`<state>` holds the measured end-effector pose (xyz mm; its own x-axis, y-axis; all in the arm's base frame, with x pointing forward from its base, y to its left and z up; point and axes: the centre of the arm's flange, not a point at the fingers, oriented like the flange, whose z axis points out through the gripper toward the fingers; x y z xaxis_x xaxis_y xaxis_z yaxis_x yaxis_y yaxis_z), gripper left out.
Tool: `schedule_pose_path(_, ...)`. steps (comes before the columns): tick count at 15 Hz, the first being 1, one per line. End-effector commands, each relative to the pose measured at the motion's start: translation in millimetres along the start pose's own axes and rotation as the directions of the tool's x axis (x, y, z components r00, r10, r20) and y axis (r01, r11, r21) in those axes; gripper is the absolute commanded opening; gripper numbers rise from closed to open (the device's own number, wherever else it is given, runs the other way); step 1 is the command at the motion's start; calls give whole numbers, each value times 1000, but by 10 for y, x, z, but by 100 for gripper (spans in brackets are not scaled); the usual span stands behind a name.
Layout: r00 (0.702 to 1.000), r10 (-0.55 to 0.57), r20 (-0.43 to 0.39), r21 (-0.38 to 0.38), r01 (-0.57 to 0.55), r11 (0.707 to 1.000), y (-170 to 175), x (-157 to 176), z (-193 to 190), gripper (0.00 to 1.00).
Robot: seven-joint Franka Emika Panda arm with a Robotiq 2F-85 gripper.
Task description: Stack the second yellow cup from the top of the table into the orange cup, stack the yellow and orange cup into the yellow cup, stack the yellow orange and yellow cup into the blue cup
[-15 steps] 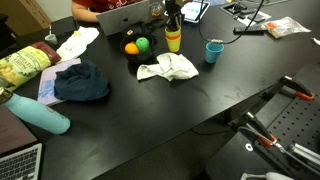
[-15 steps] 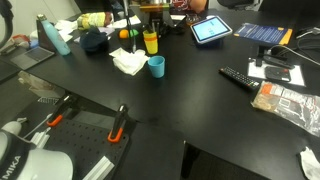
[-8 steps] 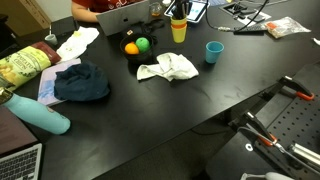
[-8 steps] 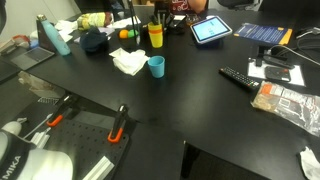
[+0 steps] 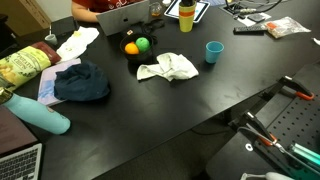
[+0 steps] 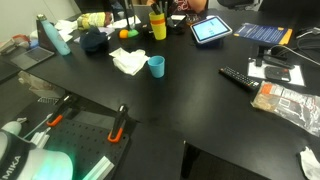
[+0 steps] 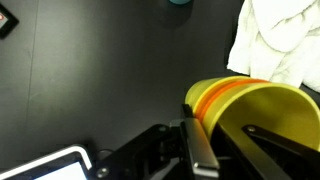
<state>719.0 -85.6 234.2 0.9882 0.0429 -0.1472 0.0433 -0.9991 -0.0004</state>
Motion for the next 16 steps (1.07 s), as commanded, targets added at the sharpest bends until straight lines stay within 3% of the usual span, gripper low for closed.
schedule_pose_path(1,997,65,-44,-25,-67,997,-38,-815,-66,3)
schedule_pose_path(8,982,179,-58,-20,-180,983,123,-1454,267,3)
schedule_pose_path(12,958,267,-106,-92,-277,957,354,-1943,408,3)
schedule_pose_path(16,944,303,-130,-84,-315,946,533,-2551,558,3)
